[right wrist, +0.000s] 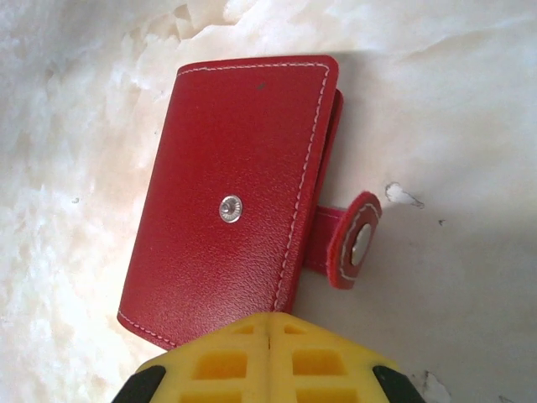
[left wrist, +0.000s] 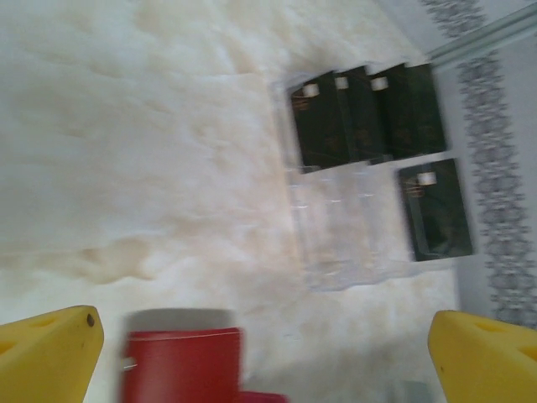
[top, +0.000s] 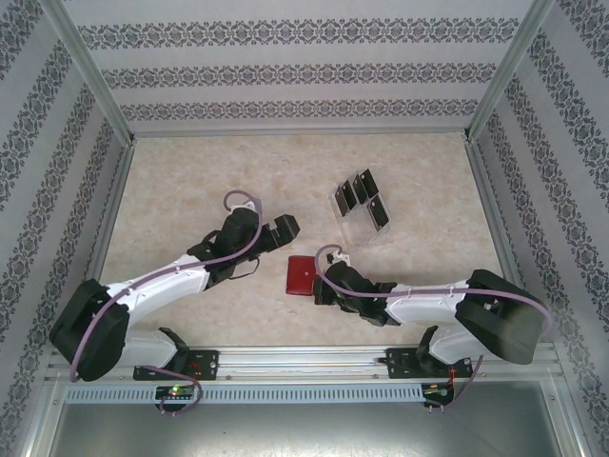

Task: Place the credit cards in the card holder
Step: Close the card holder at the center of the table.

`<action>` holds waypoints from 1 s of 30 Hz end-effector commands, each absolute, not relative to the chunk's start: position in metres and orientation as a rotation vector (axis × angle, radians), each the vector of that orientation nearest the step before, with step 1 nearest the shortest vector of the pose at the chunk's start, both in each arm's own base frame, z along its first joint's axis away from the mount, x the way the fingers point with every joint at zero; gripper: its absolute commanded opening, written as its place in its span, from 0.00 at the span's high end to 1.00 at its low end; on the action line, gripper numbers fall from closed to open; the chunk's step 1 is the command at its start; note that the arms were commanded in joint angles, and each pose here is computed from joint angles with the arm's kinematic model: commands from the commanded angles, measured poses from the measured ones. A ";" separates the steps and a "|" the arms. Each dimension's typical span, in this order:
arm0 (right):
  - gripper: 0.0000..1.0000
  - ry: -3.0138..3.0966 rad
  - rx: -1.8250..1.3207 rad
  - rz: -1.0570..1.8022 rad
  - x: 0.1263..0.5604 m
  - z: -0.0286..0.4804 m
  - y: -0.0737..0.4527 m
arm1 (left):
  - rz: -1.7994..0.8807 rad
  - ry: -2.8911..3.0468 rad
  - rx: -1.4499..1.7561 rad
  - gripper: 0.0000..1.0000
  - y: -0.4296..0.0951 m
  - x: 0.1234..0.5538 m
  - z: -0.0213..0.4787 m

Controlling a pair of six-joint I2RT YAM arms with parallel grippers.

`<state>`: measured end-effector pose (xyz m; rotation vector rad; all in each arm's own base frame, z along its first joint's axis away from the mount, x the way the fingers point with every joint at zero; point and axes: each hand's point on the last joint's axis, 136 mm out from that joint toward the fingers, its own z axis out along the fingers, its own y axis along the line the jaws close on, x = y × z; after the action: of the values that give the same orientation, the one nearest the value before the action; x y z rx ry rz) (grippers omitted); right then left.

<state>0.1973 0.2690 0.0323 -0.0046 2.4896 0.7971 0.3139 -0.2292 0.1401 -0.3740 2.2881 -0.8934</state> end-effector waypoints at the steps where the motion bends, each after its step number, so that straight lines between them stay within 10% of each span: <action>1: 1.00 2.499 -0.032 0.802 0.197 0.035 0.278 | -0.641 2.498 -0.288 0.00 -0.193 0.288 0.093; 30: 1.00 2.520 -0.053 0.798 0.200 0.036 0.287 | -0.474 2.734 0.213 0.00 -0.231 0.292 0.033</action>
<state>0.2012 0.2808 0.0273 -0.0176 2.5255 0.7842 0.2888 -0.2353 0.0350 0.1437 2.7206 -0.5929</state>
